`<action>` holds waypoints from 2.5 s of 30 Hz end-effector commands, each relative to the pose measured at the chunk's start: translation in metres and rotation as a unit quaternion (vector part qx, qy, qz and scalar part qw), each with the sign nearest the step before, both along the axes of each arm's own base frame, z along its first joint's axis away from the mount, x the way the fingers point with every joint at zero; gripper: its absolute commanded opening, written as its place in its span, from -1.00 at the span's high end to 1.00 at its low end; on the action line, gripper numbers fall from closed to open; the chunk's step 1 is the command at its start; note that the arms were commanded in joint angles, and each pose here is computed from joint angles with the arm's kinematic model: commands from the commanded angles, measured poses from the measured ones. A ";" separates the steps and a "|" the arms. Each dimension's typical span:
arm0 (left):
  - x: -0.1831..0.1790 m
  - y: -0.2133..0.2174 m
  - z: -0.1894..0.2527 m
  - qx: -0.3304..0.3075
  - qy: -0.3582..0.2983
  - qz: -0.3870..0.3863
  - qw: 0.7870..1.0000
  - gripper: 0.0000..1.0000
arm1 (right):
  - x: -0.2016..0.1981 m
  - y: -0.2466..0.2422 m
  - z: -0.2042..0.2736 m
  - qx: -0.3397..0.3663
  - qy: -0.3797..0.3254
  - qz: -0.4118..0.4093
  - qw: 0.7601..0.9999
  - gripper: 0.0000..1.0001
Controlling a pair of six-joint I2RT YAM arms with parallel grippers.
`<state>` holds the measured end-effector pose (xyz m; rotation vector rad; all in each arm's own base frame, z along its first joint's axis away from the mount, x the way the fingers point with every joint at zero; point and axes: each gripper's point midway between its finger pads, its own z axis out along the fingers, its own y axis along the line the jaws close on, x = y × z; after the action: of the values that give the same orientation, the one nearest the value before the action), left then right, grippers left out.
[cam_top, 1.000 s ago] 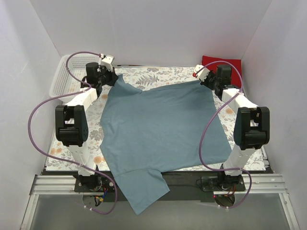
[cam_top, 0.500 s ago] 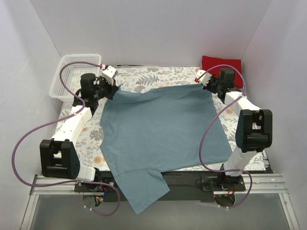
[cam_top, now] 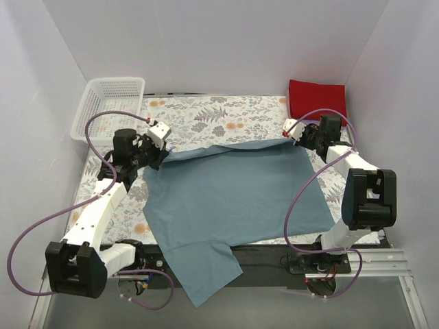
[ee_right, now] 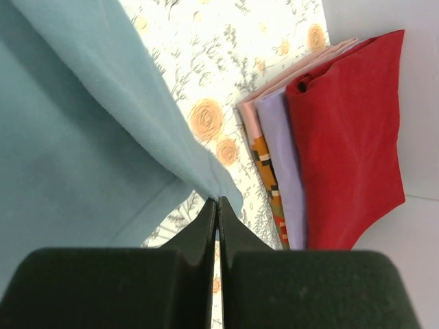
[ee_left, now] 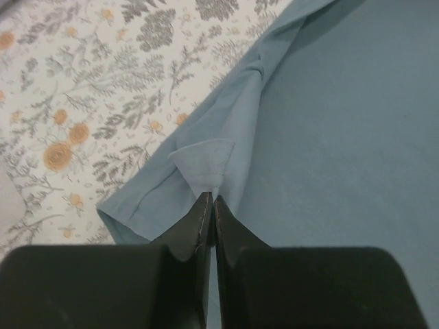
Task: Fold and stack the t-shirts
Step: Fold the tshirt
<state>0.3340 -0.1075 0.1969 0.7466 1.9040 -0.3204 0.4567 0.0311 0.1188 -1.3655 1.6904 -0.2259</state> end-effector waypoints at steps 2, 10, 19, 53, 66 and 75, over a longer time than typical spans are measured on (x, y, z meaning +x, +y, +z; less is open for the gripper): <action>-0.040 0.000 -0.030 0.023 0.055 -0.028 0.998 1.00 | -0.011 -0.003 0.005 -0.029 -0.026 0.032 0.999 0.97; -0.076 0.000 -0.061 0.045 0.099 -0.065 0.992 1.00 | -0.025 -0.015 -0.018 -0.054 -0.009 0.036 0.998 0.97; -0.087 0.004 -0.094 0.070 0.143 -0.060 0.985 1.00 | -0.037 -0.018 -0.043 -0.068 0.016 0.043 0.997 0.97; -0.109 0.011 -0.089 0.102 0.185 -0.090 0.973 1.00 | -0.061 -0.033 -0.046 -0.092 0.018 0.053 0.994 0.97; -0.136 -0.018 -0.061 0.058 0.111 -0.202 0.971 0.25 | -0.072 -0.050 -0.037 -0.135 0.060 0.031 0.989 -0.40; -0.051 -0.043 -0.065 -0.044 0.229 -0.074 0.970 -0.08 | -0.075 -0.039 0.005 -0.031 0.177 -0.021 0.984 -0.43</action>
<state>0.2509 -0.1387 0.1180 0.9502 2.2580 -0.7064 0.3875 -0.0172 0.1072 -1.6011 1.8831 -0.2411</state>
